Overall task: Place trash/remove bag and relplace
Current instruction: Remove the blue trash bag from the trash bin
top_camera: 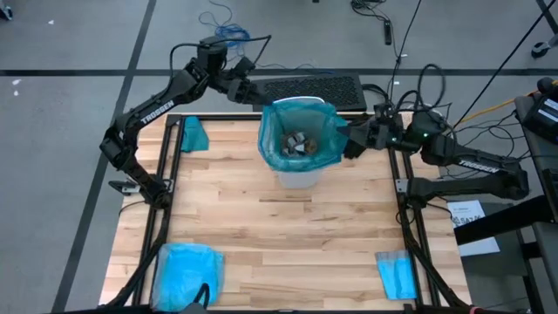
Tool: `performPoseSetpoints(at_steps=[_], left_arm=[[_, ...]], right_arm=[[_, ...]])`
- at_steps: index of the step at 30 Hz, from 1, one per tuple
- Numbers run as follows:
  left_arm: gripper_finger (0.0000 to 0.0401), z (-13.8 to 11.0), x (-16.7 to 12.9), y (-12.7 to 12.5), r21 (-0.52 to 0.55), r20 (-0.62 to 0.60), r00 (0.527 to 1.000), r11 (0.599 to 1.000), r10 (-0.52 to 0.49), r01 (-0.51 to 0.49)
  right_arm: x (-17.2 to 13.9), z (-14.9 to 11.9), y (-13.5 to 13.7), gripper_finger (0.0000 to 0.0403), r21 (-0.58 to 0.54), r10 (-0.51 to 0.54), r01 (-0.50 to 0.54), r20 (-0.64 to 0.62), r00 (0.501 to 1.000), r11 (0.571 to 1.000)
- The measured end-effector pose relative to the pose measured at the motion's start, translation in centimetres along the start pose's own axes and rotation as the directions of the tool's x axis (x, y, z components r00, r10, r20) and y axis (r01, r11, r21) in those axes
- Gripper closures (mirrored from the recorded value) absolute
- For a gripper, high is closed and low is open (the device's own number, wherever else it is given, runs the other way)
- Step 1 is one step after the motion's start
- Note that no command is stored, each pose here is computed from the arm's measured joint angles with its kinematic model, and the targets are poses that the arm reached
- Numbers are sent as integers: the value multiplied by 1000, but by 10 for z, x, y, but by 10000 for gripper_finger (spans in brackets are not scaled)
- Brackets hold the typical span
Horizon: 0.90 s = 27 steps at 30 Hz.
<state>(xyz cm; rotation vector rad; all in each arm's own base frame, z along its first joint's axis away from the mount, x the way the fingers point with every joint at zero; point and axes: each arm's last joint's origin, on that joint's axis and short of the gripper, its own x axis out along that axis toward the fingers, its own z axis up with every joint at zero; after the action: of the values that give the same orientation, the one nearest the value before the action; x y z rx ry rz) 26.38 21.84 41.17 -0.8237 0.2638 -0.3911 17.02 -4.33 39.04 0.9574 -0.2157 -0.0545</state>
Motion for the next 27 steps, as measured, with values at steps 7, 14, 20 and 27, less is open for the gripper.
performPoseSetpoints(at_steps=[7, 14, 20, 27], left_arm=[[401, 16, -12, 4, 105, 263, 941, 963, 214, -248], [401, 7, -12, 10, 66, 186, 953, 964, 241, -257], [401, -4, -13, 17, 24, 103, 954, 958, 283, -287], [401, -5, -13, 18, 24, 91, 956, 959, 279, -282]], right_arm=[[3, 2, -14, 403, -7, -170, 171, 88, 981, 985], [14, -3, -8, 403, -74, -79, 83, 57, 995, 994], [8, -12, -22, 378, -232, -240, 229, -17, 971, 945], [-28, -11, -25, 263, -252, -445, 439, 38, 895, 862]])
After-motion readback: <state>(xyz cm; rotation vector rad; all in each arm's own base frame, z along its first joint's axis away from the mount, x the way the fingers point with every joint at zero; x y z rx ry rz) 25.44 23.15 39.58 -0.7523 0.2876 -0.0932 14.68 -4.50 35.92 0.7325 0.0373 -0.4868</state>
